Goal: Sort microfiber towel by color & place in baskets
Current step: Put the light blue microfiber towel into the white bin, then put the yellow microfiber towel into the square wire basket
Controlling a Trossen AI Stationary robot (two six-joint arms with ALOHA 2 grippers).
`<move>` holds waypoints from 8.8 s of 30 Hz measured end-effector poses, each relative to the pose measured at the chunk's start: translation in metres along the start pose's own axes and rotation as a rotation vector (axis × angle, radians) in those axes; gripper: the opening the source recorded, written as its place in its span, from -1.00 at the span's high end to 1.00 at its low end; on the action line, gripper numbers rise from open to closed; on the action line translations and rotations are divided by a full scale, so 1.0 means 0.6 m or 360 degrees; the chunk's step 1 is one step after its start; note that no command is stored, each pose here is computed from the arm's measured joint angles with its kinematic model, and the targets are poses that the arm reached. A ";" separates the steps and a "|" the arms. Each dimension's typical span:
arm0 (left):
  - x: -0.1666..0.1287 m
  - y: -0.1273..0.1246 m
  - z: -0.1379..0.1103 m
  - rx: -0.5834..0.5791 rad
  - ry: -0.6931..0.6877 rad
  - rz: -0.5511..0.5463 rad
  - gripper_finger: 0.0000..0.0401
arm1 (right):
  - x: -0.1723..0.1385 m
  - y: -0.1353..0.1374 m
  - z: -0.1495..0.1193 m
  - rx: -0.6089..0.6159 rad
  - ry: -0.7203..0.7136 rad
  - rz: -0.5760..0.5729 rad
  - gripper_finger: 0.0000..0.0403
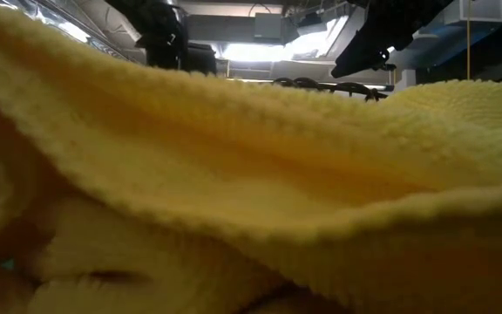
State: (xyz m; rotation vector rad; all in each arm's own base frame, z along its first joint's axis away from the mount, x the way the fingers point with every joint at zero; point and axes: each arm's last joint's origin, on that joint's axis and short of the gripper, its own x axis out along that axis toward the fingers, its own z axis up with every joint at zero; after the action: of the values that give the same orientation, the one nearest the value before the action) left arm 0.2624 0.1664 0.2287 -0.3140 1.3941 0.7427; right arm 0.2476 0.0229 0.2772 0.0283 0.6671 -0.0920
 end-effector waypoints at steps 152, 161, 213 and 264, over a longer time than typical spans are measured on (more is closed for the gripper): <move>0.037 -0.066 -0.127 0.0016 -0.0164 0.0123 0.43 | 0.000 0.000 -0.001 -0.0002 0.0011 -0.0001 0.10; 0.055 -0.066 -0.142 0.0037 -0.0089 0.0138 0.43 | 0.000 0.000 -0.001 -0.0002 0.0011 -0.0002 0.10; -0.120 -0.051 -0.270 -0.0041 -0.0225 -0.0867 0.43 | 0.000 0.000 -0.001 -0.0002 0.0011 -0.0002 0.10; -0.032 -0.056 -0.318 -0.0465 0.0188 -0.0627 0.43 | 0.000 0.000 -0.004 -0.0006 0.0034 -0.0005 0.10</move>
State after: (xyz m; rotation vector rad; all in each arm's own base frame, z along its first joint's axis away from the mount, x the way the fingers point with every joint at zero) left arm 0.1366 0.0198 0.2050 -0.8476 1.2790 0.6039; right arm 0.2463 0.0228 0.2755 0.0247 0.6889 -0.0935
